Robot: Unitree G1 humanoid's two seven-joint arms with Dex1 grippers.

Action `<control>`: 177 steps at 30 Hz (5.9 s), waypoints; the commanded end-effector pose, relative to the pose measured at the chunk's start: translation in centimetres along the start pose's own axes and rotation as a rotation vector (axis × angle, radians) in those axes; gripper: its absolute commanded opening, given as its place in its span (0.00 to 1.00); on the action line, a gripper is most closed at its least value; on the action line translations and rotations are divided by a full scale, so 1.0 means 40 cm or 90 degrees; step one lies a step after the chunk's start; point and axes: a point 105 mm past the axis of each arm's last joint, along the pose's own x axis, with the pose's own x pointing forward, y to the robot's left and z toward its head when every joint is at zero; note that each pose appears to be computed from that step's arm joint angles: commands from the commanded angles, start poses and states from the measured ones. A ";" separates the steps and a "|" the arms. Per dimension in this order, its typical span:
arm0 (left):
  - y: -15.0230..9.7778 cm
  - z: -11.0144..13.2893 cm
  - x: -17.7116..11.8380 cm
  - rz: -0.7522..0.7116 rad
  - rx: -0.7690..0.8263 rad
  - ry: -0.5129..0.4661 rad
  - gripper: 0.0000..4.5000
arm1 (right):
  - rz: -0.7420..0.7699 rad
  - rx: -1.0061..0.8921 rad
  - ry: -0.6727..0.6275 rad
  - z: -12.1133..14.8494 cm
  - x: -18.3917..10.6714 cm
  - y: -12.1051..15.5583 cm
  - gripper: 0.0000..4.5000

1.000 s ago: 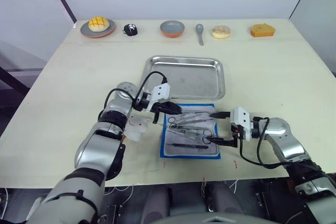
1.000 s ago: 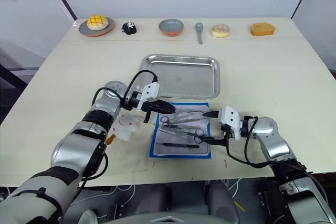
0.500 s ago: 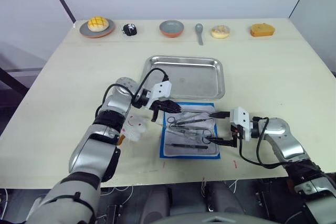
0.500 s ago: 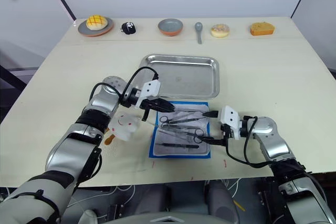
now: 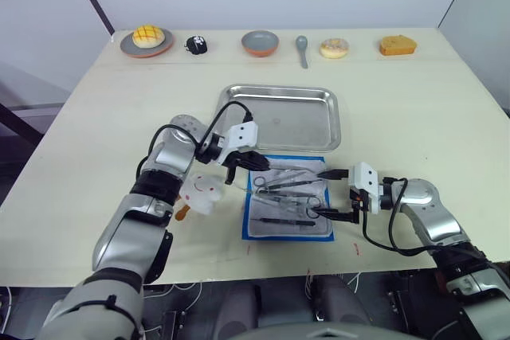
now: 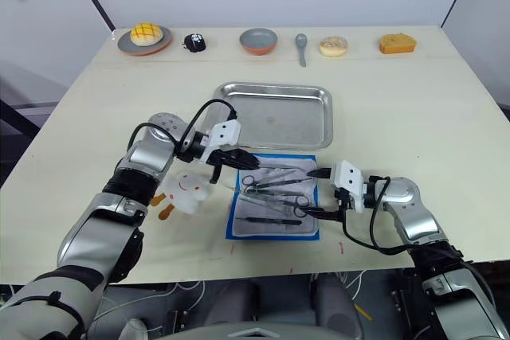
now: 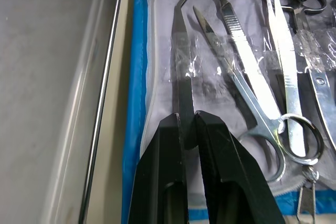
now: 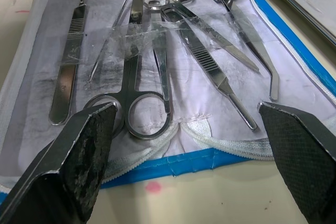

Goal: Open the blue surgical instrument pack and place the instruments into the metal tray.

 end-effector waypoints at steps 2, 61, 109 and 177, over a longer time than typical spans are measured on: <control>0.018 0.027 -0.051 0.040 0.023 0.003 0.02 | 0.028 0.075 0.110 -0.122 0.006 0.055 1.00; 0.153 0.034 -0.198 0.662 -0.383 -0.139 0.02 | 0.029 0.074 0.111 -0.130 0.001 0.058 1.00; 0.170 -0.043 -0.101 0.764 -0.509 -0.020 0.34 | 0.010 0.077 0.107 -0.127 0.001 0.051 1.00; -0.095 0.003 0.002 0.056 -0.026 -0.127 0.41 | -0.001 0.083 0.098 -0.130 0.011 0.058 1.00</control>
